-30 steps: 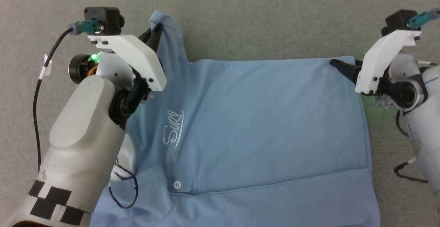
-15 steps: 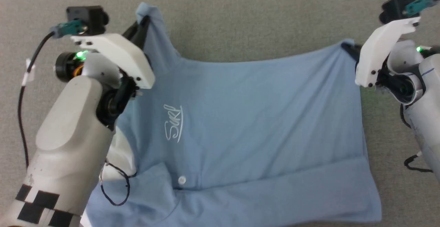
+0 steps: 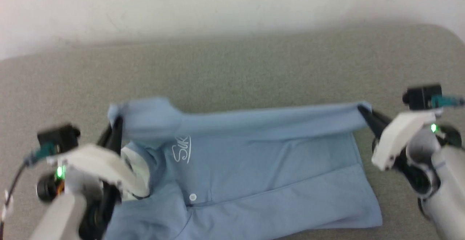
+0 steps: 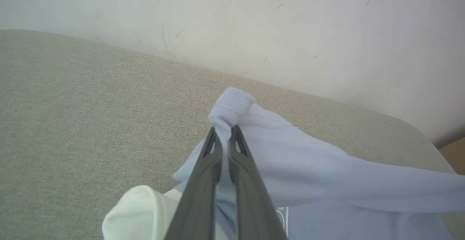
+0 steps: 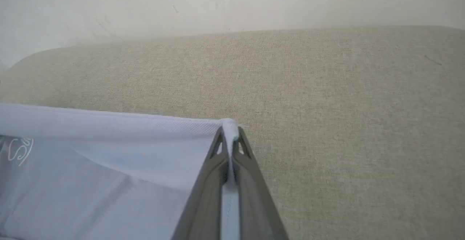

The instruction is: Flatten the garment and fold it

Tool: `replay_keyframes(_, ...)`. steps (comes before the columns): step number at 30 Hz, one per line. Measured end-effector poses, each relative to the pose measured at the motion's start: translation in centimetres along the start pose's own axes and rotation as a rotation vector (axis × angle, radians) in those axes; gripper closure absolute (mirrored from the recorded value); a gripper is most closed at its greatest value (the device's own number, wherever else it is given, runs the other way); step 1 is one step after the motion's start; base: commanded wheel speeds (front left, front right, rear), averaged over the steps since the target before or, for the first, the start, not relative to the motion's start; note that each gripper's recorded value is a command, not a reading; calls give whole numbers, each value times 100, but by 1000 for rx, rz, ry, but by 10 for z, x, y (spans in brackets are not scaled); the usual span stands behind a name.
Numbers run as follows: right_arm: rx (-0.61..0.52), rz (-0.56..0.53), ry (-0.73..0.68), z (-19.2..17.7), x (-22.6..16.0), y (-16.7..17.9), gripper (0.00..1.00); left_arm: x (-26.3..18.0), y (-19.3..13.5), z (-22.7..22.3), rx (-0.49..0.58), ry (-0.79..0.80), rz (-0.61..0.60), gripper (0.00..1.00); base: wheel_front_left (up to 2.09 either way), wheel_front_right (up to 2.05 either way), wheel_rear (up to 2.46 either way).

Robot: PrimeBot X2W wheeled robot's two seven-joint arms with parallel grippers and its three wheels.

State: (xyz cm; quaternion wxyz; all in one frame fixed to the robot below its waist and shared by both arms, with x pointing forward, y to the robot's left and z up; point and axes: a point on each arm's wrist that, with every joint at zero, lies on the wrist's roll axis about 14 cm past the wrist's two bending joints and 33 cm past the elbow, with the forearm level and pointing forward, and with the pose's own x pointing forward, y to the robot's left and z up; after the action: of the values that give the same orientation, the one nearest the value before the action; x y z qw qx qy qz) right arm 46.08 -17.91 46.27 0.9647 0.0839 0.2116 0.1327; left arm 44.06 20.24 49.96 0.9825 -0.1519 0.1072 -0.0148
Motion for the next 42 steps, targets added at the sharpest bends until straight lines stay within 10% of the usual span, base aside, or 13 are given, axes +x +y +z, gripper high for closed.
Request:
replay_keyframes(9,99,-61,8,-55,-54,-5,100,-82,3,-77,-87,231,78,100,0,0,0)
replay_keyframes(10,113,-75,14,-62,-58,-7,90,-88,2,-87,-98,264,79,100,0,0,0)
replay_keyframes(13,156,-94,49,-85,-68,-6,9,-105,-4,-113,-135,350,76,100,0,0,0)
replay_keyframes(14,165,-96,58,-91,-70,-4,0,-109,-4,-120,-146,369,79,100,0,0,0)
replay_keyframes(15,175,-97,65,-97,-73,-3,0,-113,-3,-126,-147,386,82,85,0,0,0)
replay_keyframes(17,187,-99,68,-103,-79,1,0,-118,-2,-133,-165,396,92,0,0,0,0)
replay_keyframes(30,176,-147,-120,-51,-110,-13,0,-98,-7,-38,-18,-132,36,0,0,0,0)
replay_keyframes(42,194,-83,274,-87,-77,-8,0,-95,-23,18,171,-374,-5,0,0,0,0)
